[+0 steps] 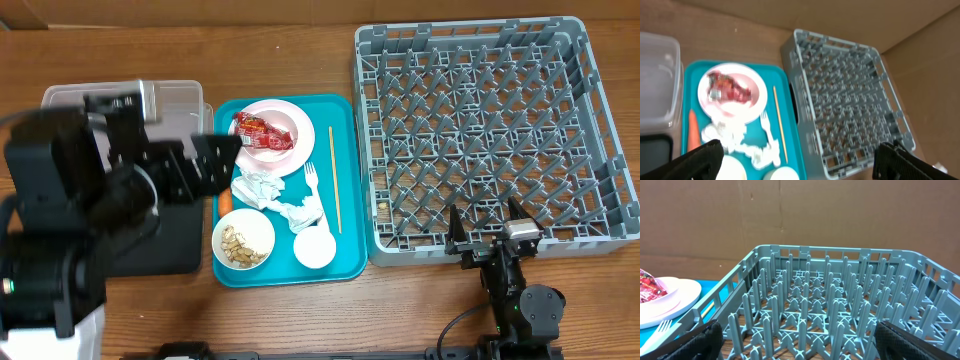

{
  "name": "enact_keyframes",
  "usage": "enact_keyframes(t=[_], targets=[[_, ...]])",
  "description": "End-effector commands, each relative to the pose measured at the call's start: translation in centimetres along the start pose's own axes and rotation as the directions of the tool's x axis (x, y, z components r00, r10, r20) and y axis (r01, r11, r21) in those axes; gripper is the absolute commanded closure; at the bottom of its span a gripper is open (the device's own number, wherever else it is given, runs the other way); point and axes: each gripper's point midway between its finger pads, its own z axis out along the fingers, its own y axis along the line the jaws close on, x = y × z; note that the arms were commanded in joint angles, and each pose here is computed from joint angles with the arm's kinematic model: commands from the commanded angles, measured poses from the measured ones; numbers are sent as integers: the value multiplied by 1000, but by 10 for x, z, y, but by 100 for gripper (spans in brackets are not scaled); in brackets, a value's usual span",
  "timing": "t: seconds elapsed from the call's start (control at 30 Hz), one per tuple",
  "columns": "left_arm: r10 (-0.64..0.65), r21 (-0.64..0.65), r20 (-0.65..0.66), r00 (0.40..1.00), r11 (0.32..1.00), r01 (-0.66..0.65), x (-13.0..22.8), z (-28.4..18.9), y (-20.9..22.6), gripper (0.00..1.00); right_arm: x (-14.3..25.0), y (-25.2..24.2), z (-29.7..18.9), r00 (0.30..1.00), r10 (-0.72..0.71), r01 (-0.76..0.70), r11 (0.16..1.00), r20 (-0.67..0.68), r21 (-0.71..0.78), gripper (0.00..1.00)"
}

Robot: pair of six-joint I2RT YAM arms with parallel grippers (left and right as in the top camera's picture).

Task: Sort waste into correct bins and load items into the dishwasher
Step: 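Move the left gripper over the crumpled white tissue on the teal tray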

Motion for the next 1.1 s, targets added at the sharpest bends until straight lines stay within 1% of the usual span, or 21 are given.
enact_keyframes(t=[0.0,0.1,0.17,0.3,0.33,0.4,0.43,0.47,0.5,0.53,0.6,0.63,0.7,0.73,0.87,0.93,0.97,1.0,1.03,1.07], targets=[[5,-1,-47,999,1000,-5,-4,19,5,0,2,2,0,1000,-7,8,1000,4,-8,0],[-44,-31,-140,989,999,40,6,42,21,0,2,2,0,1000,-7,7,1000,4,-8,0],[-50,-47,-190,981,998,41,11,55,30,0,2,2,0,1000,-7,8,1000,4,-8,0],[-118,-84,-301,946,992,97,27,80,47,0,2,2,0,1000,-7,7,1000,4,-8,0],[-136,-97,-330,934,989,110,32,87,51,3,2,2,0,1000,-7,8,1000,4,-8,0],[-160,-115,-379,911,985,125,42,97,56,19,2,2,0,1000,-7,8,1000,4,-8,0],[-173,-127,-412,895,983,132,49,102,58,33,2,2,0,1000,-7,7,1000,4,-8,0],[-182,-134,-435,882,982,136,54,106,59,44,2,2,0,1000,-7,7,1000,4,-8,0],[-187,-148,-462,867,980,132,60,111,61,50,2,2,0,1000,-7,8,1000,4,-8,0],[-186,-165,-479,858,979,120,65,114,62,60,2,2,0,1000,-7,8,1000,4,-8,0],[-194,-234,-506,841,969,82,76,122,69,67,2,2,0,1000,-7,8,1000,4,-8,0],[-204,-272,-508,837,960,69,80,123,72,68,2,2,0,1000,-7,7,1000,4,-8,0],[-225,-370,-507,832,929,26,88,128,79,78,2,2,0,1000,-7,7,1000,4,-8,0],[-215,-386,-514,830,922,0,92,131,78,83,2,2,0,1000,-7,8,1000,4,-8,0],[-141,-350,-549,824,934,-74,103,148,62,82,2,2,0,1000,-7,7,1000,4,-8,0],[-116,-331,-565,817,939,-95,108,153,54,84,2,2,0,1000,-7,7,1000,4,-8,0],[-103,-327,-562,821,939,-106,108,156,52,82,2,2,0,1000,-7,7,1000,4,-8,0],[-87,-317,-557,826,942,-115,106,160,50,73,2,2,0,1000,-7,7,1000,4,-8,0],[-73,-304,-554,830,945,-120,105,163,48,69,2,2,0,1000,-7,7,1000,4,-8,0],[-70,-301,-552,831,946,-121,105,166,48,69,2,2,0,1000,-7,7,1000,4,-8,0]])
